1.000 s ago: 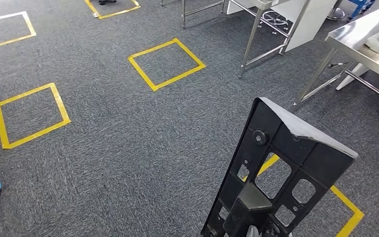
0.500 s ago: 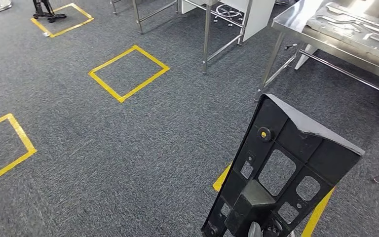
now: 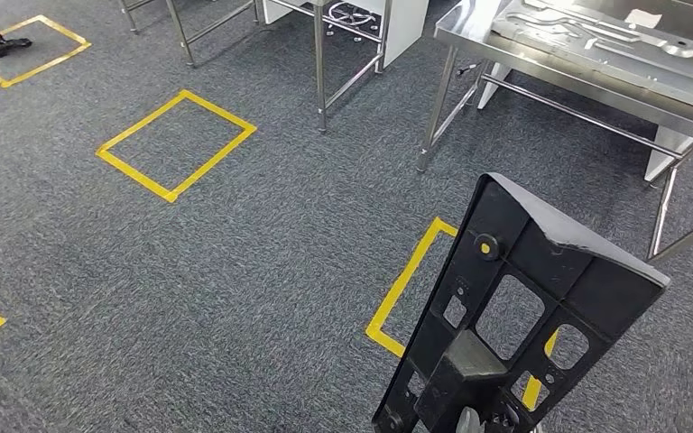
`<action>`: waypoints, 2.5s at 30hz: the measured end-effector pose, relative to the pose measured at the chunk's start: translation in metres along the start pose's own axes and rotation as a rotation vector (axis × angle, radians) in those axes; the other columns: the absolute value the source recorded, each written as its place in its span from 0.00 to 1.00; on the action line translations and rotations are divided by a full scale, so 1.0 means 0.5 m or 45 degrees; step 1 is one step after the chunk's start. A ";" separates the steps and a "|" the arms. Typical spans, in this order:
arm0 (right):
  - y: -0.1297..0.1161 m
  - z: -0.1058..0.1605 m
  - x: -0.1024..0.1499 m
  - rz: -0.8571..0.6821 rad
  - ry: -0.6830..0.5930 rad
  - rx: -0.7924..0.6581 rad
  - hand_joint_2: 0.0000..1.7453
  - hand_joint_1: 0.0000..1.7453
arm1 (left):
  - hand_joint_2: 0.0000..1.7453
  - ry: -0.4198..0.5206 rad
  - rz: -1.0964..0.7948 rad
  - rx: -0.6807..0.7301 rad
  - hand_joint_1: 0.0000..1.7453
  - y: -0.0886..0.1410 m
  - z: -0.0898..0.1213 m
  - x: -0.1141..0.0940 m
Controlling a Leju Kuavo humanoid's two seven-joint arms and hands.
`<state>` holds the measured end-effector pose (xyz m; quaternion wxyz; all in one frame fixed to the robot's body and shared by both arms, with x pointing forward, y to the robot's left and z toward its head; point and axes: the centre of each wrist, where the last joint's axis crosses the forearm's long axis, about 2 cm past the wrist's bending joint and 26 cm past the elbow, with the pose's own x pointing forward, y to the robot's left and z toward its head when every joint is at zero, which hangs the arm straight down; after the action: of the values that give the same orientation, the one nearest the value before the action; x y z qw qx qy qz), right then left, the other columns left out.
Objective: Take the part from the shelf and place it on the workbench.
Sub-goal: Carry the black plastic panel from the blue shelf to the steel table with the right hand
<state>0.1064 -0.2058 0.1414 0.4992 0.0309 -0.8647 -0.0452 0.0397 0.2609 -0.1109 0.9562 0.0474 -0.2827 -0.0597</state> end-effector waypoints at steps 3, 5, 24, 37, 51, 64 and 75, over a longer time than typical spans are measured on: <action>-0.001 -0.001 0.001 0.001 -0.005 -0.001 1.00 1.00 | 0.00 -0.002 0.002 -0.003 0.00 -0.003 0.000 0.002; -0.001 -0.002 0.001 0.002 -0.006 -0.002 1.00 1.00 | 0.00 -0.004 0.003 -0.004 0.00 -0.004 -0.001 0.004; -0.003 -0.004 0.001 0.005 -0.008 -0.003 1.00 1.00 | 0.00 -0.021 0.006 -0.008 0.00 -0.004 -0.003 0.008; -0.006 -0.004 0.000 0.060 -0.002 0.020 1.00 1.00 | 0.00 -0.042 0.015 -0.028 0.00 -0.005 -0.005 0.012; -0.001 -0.006 0.000 0.062 -0.002 0.014 1.00 1.00 | 0.00 -0.021 0.011 -0.024 0.00 0.001 0.001 -0.002; -0.001 -0.006 0.000 0.064 -0.001 0.014 1.00 1.00 | 0.00 -0.022 0.013 -0.032 0.00 -0.005 0.001 -0.001; 0.003 -0.004 0.000 0.069 0.011 0.010 1.00 1.00 | 0.00 -0.014 0.023 -0.034 0.00 -0.005 0.002 -0.003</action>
<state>0.1080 -0.2043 0.1426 0.5038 0.0096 -0.8633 -0.0280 0.0378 0.2587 -0.1110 0.9556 0.0316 -0.2877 -0.0553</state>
